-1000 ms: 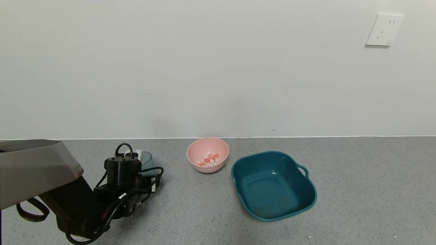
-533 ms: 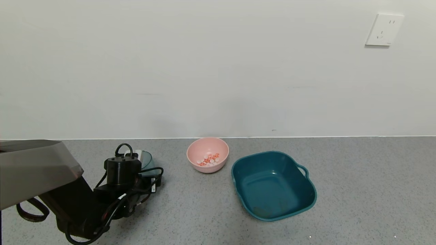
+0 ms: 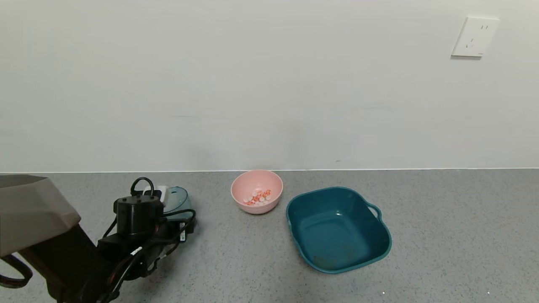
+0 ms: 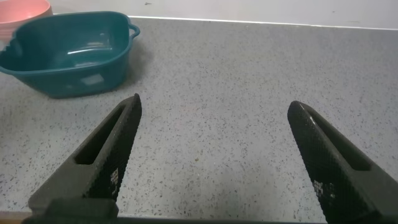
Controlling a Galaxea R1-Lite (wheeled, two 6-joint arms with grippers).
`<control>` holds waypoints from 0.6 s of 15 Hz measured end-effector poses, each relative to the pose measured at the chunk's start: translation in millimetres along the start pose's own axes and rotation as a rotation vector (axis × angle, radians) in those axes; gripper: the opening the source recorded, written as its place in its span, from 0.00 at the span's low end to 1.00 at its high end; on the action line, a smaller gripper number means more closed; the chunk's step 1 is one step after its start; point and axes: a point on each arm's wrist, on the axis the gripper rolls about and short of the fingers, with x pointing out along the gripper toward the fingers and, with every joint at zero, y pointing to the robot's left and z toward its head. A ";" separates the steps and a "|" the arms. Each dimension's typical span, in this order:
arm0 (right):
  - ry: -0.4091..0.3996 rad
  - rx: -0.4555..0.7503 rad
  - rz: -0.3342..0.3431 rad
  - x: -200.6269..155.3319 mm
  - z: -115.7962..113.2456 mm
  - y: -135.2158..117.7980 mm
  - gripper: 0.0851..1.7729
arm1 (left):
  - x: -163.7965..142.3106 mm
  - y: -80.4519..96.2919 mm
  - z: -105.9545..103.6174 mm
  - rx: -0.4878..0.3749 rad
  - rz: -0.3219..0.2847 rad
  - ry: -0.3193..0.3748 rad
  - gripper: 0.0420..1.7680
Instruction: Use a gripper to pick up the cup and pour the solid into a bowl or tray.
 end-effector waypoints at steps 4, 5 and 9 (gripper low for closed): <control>0.000 0.000 0.001 0.0 0.0 0.0 0.96 | -31.7 10.9 5.4 -0.009 -0.001 -0.028 0.96; 0.000 0.000 0.000 0.0 0.0 0.0 0.96 | -39.7 13.6 7.1 -0.013 -0.002 -0.040 0.96; 0.000 0.000 0.001 0.0 0.0 0.0 0.96 | -74.6 26.2 14.1 -0.039 -0.004 -0.107 0.96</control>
